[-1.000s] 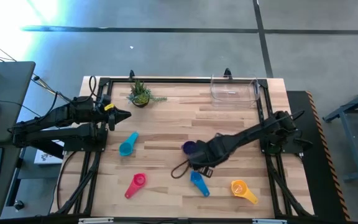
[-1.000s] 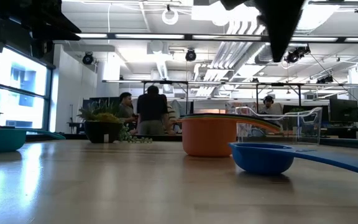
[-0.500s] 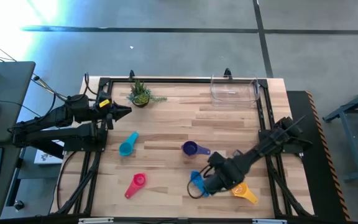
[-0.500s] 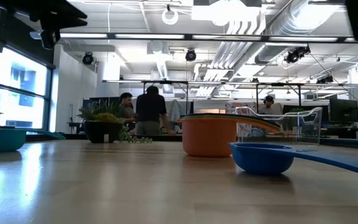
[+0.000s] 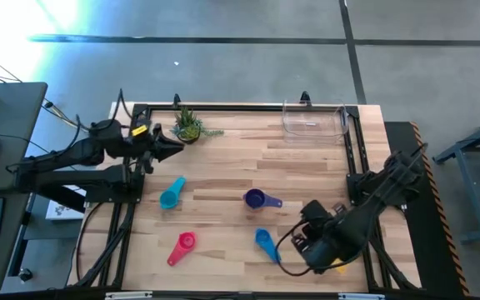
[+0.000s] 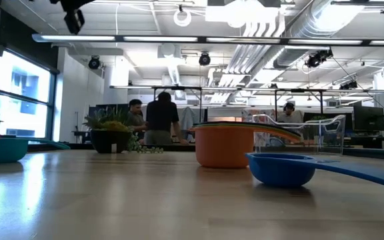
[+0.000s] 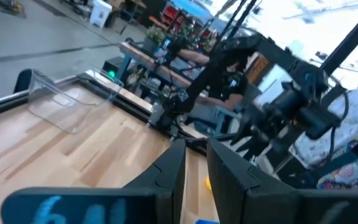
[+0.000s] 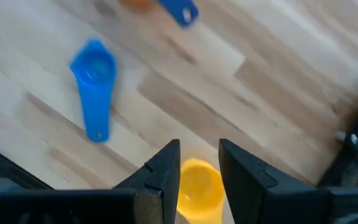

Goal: Nest measuring cups in basket
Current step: Stack the yellow measuring cup on top of the dark blue measuring cup

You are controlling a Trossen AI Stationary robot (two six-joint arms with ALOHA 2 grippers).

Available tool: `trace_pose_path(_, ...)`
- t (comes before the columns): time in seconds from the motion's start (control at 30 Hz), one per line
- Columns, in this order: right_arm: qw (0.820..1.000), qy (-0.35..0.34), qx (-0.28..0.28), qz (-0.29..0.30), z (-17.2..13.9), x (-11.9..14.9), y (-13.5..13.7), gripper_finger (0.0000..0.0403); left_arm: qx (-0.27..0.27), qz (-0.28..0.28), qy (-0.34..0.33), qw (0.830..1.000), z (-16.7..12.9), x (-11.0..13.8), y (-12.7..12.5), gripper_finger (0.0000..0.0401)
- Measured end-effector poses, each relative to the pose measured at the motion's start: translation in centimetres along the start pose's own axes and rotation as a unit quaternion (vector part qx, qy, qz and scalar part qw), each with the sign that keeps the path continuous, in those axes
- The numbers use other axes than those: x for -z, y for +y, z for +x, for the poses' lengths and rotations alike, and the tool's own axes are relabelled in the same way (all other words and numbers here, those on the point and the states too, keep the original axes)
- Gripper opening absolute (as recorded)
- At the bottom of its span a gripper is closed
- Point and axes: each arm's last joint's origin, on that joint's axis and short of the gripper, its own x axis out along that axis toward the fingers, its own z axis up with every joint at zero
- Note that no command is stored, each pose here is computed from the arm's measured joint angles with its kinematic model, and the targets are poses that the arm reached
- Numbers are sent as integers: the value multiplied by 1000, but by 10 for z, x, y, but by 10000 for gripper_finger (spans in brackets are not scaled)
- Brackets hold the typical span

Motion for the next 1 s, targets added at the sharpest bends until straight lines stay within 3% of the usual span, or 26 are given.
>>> trace_pose_path(0.43, 995, -75, -67, -17, -34, -26, -32, 103, 0, 63, 46, 997, 30, -41, -18, 58)
trace_pose_path(1.0, 984, -132, -101, -65, -66, -90, -95, 104, -33, 29, 108, 993, 49, -38, -13, 58)
